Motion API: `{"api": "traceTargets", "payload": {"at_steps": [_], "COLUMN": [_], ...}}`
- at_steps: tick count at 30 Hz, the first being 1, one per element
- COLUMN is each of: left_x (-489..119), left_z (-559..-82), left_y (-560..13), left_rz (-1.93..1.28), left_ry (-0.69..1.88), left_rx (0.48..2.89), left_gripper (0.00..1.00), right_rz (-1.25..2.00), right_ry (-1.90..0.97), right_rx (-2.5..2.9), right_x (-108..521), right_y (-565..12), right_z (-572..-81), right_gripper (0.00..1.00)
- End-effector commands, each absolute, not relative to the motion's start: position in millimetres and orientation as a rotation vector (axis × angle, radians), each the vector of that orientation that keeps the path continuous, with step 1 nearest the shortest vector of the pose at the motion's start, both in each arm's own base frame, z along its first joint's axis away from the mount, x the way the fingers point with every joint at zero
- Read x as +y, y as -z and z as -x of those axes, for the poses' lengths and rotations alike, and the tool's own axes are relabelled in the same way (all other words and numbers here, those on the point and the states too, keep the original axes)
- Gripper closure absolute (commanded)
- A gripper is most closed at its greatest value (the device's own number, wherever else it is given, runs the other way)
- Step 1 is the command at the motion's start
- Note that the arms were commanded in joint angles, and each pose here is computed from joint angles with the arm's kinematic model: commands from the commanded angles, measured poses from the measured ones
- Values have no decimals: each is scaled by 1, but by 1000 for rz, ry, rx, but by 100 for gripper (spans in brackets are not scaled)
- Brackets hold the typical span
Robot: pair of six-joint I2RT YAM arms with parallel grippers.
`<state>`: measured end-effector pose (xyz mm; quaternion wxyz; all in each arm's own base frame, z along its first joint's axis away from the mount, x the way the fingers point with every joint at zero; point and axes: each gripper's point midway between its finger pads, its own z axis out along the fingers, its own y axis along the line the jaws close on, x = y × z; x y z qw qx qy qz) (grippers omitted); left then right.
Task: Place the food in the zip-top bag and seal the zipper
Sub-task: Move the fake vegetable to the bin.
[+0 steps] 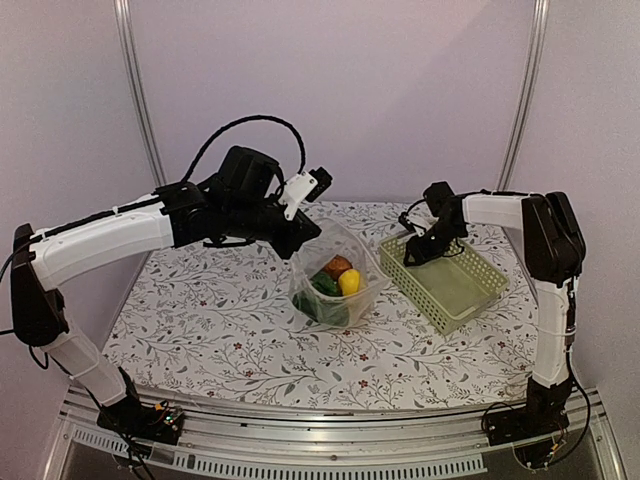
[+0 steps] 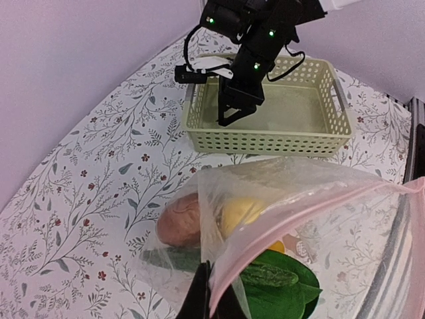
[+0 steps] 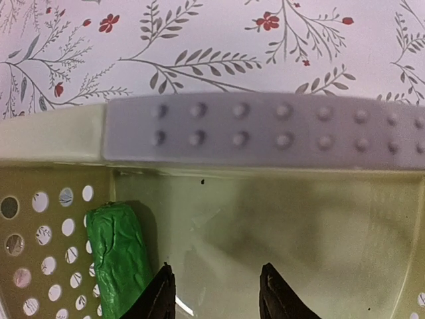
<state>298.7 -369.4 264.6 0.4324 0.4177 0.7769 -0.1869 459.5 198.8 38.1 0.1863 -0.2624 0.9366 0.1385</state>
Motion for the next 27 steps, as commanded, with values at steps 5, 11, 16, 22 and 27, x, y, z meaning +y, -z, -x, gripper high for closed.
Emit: {"api": "traceTargets", "payload": {"at_steps": [5,11,16,22,27], "left_x": [-367,-367,-366,-365,-365], "left_z": [-299,-300,-300,-300,-301], "left_y": [-269,-269,-270,-273,-272], "left_rz": [-1035,-1034,-1032,-1030,-1028], "left_ry": [456,455,454,454,453], "left_rx": [1922,1926,1924,1919,1920], "left_gripper": [100,100,100,100,100], "right_rz": [792,961,942,910,833], "right_ry": [-647,-664,-638,-521,-395], "right_rx": [2525,2549,2617,2664,2691], "right_x": [217,238,236,225,204], "right_y": [-78,-53,-30,-16,-15], "right_z": [-444,-414,-414,-425,-438], "right_gripper": [57,51,51,51,52]}}
